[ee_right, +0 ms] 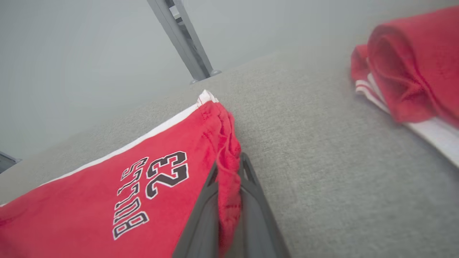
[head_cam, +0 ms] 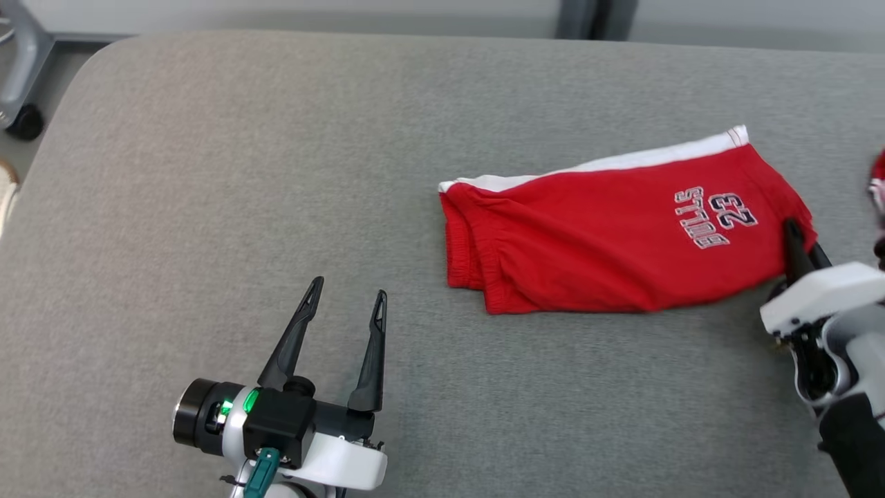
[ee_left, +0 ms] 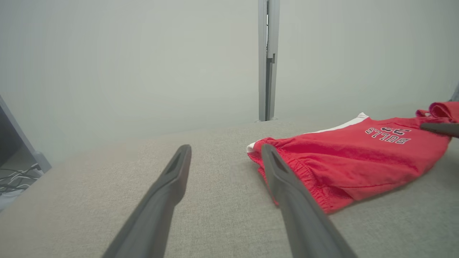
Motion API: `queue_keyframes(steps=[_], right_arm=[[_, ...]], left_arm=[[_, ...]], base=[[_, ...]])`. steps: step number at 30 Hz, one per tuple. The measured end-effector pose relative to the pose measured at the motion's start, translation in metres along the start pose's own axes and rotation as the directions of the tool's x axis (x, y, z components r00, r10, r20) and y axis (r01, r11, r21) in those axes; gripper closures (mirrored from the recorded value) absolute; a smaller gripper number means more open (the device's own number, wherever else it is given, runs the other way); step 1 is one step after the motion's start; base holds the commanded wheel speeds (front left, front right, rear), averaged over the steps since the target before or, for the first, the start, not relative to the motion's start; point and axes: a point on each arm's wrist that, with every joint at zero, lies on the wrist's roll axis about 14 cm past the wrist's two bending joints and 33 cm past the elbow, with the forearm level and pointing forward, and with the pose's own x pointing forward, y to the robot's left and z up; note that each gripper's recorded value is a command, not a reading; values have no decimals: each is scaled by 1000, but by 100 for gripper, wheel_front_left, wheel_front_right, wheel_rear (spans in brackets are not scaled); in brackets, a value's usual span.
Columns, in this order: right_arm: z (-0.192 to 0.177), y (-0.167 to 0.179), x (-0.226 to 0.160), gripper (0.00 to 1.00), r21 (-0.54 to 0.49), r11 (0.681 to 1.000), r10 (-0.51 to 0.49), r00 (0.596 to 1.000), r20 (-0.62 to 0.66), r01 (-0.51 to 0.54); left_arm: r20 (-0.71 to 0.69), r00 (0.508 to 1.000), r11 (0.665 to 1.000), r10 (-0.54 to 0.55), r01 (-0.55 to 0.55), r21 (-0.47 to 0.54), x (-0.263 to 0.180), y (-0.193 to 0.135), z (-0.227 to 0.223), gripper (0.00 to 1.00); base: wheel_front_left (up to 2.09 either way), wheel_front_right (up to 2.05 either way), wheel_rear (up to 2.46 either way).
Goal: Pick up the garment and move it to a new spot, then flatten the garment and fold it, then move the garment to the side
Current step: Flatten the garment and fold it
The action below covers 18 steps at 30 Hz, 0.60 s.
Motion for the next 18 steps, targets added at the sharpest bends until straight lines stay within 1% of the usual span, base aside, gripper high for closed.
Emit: queue_keyframes(steps=[7, 10, 13, 18], right_arm=[[6, -31, -46, 100, 47, 996, -75, 995, 59, 73], [4, -35, -61, 100, 51, 995, -87, 994, 69, 84], [11, -39, -71, 100, 51, 994, -100, 991, 92, 96], [21, -32, -76, 100, 52, 996, -82, 989, 127, 76]], left_arm=[[28, 998, 999, -51, 51, -6, -1, -16, 9, 0], [46, 996, 997, -81, 81, -10, 0, -25, 15, 0], [55, 993, 995, -100, 101, -13, -2, -31, 18, 0], [64, 992, 993, -112, 113, -12, -7, -35, 22, 0]], base=[[0, 0, 0], [0, 0, 0], [0, 0, 0], [0, 0, 0]])
